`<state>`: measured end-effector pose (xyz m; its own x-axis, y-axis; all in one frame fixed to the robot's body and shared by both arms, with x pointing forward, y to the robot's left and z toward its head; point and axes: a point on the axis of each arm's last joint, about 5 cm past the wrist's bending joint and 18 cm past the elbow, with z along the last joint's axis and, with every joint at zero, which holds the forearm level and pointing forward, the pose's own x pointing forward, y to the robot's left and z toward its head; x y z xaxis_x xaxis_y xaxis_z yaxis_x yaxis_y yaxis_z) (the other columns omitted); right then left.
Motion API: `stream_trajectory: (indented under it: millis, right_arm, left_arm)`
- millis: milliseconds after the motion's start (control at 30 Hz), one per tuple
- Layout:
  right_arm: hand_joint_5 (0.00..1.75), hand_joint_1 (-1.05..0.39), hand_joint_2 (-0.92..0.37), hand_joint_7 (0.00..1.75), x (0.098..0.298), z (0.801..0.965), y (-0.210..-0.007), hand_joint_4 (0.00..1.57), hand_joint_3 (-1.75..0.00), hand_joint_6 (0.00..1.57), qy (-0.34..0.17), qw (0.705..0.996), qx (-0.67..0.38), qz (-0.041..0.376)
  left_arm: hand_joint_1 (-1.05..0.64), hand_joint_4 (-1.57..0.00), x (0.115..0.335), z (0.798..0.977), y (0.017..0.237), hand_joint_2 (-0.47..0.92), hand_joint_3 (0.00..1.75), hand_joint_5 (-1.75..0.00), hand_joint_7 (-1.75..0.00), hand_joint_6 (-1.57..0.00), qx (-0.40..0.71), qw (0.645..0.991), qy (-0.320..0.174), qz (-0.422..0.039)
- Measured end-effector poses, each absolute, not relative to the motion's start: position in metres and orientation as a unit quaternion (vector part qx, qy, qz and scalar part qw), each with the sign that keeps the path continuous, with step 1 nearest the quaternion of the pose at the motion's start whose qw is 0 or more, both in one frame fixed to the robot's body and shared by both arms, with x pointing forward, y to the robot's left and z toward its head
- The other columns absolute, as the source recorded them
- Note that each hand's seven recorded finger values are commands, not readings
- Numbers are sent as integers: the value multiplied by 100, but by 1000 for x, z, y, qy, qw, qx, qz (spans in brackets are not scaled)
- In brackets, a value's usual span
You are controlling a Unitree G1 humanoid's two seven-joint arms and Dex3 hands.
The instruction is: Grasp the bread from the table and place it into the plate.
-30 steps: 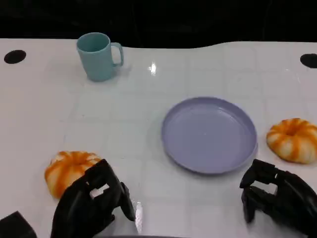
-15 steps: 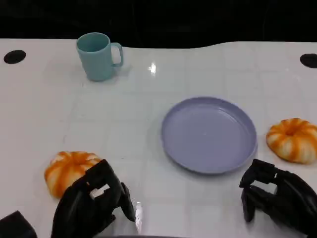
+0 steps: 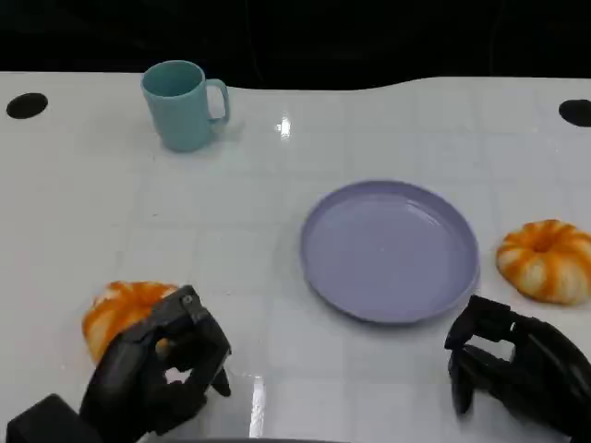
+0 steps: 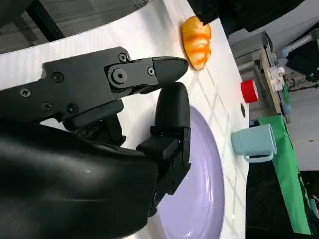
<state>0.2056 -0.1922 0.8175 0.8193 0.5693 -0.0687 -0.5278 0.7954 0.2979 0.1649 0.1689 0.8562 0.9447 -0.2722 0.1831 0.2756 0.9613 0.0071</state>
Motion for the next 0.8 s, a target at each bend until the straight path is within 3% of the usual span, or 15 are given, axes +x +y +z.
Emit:
stream_trajectory:
  millis: [33,233,500,667,800]
  right_arm:
    - [175,-56,-92,146,206,818,-192,71,-20,69,78,944,134,290]
    - [175,-56,-92,145,206,818,-188,71,-21,69,79,945,132,290]
    - [175,-54,-92,147,207,818,-185,70,-21,67,78,943,134,295]
    - [175,-56,-92,148,208,818,-184,70,-21,67,78,942,128,299]
    - [175,-57,-92,148,209,818,-183,70,-21,67,76,942,125,301]
  left_arm:
    - [-50,-54,165,861,171,92,44,-145,-92,-53,23,985,-95,-141]
    - [-48,-42,165,884,182,92,34,-115,-47,-46,230,956,-101,-153]
    - [-43,-23,165,911,192,92,23,-84,-23,-44,477,859,-123,-140]
    - [-38,-8,164,932,197,87,11,-60,-6,-37,588,793,-100,-124]
    - [-34,-6,167,943,197,81,3,-38,-1,-27,647,749,-69,-126]
